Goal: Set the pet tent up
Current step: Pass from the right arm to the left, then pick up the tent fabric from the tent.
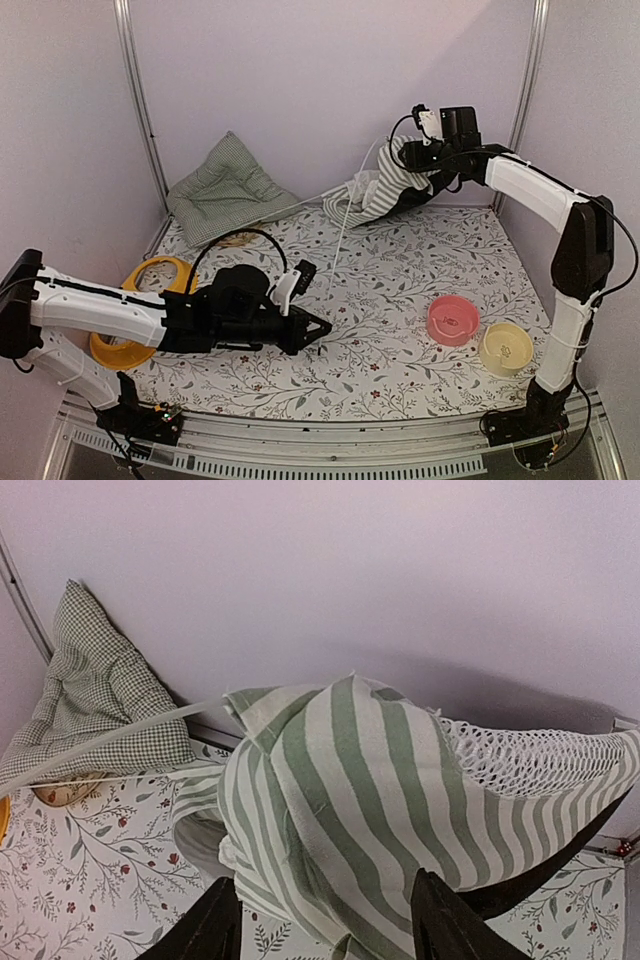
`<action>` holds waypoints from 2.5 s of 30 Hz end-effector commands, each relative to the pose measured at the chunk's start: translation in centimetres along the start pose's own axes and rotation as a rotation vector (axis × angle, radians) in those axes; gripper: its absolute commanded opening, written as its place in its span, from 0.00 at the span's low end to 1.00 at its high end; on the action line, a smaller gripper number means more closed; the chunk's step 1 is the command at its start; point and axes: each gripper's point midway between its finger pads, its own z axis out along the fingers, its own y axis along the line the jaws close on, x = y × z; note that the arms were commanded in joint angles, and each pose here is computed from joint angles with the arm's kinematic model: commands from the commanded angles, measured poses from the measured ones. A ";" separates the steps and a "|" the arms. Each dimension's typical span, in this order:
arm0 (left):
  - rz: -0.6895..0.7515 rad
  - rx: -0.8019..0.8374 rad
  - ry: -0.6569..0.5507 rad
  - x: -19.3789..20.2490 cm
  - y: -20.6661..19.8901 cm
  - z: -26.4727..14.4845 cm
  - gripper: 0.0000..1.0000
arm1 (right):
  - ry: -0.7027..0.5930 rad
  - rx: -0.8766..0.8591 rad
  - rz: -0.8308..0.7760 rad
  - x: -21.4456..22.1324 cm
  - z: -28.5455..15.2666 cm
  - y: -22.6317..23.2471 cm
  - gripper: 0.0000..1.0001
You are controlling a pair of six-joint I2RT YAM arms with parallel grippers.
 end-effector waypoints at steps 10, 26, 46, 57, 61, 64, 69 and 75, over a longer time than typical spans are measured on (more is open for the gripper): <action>0.018 -0.002 -0.080 -3.6 -0.7 -1.4 0.00 | 0.012 0.123 -0.131 -0.1 2.7 0.5 0.42; 0.001 0.002 -0.097 -4.1 -0.5 -2.2 0.00 | -0.014 0.020 -0.118 -2.0 1.9 1.0 0.46; -0.003 0.000 -0.098 -4.3 -0.2 -2.4 0.00 | 0.018 0.006 -0.103 -1.8 3.2 -1.4 0.73; -0.008 0.011 -0.095 -4.4 -0.4 -2.4 0.00 | 0.037 0.065 -0.113 -0.6 5.0 -0.4 0.52; -0.054 0.002 -0.095 -4.8 0.0 -2.3 0.00 | 0.035 0.074 -0.062 -0.1 4.2 1.2 0.05; -0.111 0.018 -0.082 -5.6 0.0 -1.8 0.00 | 0.009 0.075 -0.056 1.1 2.6 3.9 0.00; -0.175 0.024 -0.044 -6.5 -0.4 -1.4 0.00 | -0.066 -0.021 0.038 3.3 -1.9 8.4 0.00; -0.253 0.060 0.039 -4.8 -1.0 -1.5 0.00 | -0.084 -0.045 0.142 8.1 -4.6 11.1 0.00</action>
